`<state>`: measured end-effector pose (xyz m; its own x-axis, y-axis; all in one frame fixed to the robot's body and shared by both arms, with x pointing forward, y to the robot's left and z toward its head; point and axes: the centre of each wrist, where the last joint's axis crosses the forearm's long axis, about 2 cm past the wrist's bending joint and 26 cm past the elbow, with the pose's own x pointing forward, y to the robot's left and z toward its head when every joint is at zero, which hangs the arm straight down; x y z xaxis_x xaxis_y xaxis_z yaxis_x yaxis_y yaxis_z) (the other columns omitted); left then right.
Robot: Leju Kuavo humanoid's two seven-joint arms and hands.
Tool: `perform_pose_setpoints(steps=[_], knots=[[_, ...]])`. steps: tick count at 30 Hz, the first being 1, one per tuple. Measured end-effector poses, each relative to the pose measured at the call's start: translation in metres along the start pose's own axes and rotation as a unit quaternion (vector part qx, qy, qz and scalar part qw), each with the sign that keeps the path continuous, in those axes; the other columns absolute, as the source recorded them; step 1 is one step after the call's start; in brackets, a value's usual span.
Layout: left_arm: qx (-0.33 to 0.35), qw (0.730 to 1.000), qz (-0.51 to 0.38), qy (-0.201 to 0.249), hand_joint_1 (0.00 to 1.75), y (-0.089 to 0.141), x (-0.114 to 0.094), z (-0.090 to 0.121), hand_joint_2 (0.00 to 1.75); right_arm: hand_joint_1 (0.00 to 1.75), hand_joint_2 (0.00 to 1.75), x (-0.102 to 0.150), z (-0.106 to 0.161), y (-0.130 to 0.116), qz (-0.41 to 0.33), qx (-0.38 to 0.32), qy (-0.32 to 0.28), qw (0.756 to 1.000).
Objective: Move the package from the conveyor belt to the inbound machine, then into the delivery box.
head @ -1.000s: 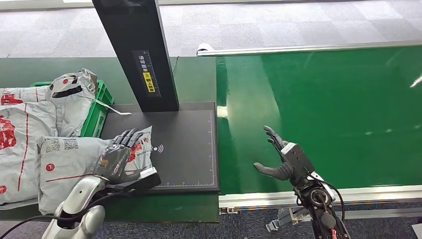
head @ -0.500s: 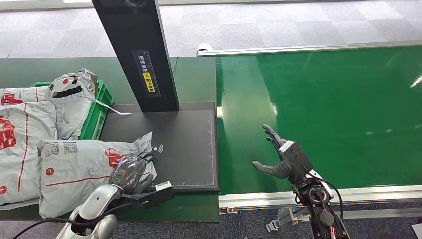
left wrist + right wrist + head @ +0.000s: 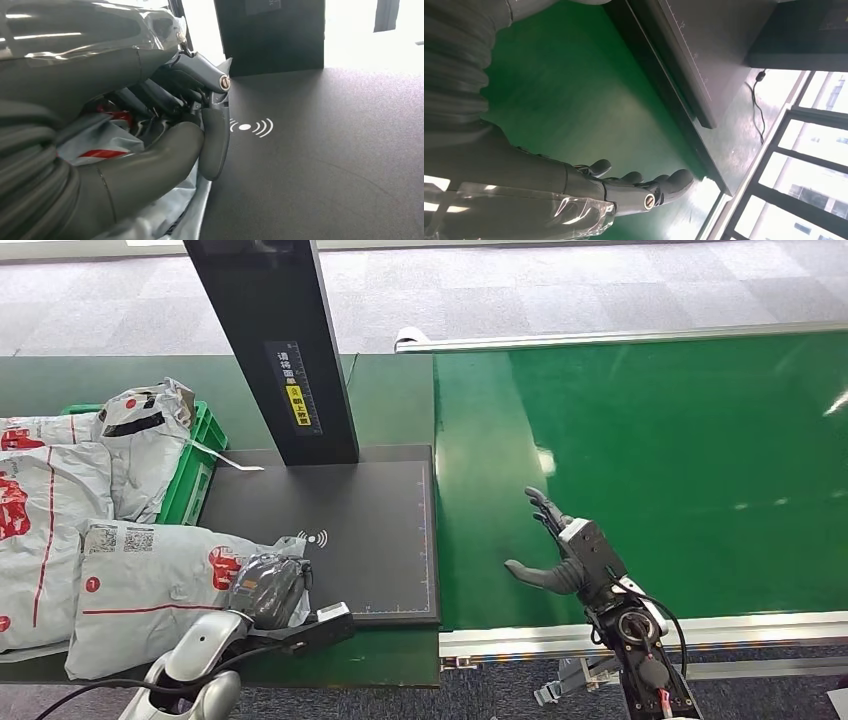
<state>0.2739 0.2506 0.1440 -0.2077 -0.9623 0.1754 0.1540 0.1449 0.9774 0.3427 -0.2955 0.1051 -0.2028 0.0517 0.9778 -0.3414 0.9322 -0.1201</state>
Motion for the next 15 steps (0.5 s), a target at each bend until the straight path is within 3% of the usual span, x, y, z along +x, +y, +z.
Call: perform_pose_setpoints(steps=[6,15], knots=[[0.048,0.996,-0.025,0.072,1.75,0.005,-0.007,-0.002,1.75,0.0,1.75,-0.001,0.0,0.001,-0.001,0.0,0.001,1.0],[0.074,0.993,-0.028,0.083,1.75,0.007,-0.012,-0.002,1.75,0.0,1.75,-0.001,0.0,0.001,-0.001,0.0,0.001,1.0]])
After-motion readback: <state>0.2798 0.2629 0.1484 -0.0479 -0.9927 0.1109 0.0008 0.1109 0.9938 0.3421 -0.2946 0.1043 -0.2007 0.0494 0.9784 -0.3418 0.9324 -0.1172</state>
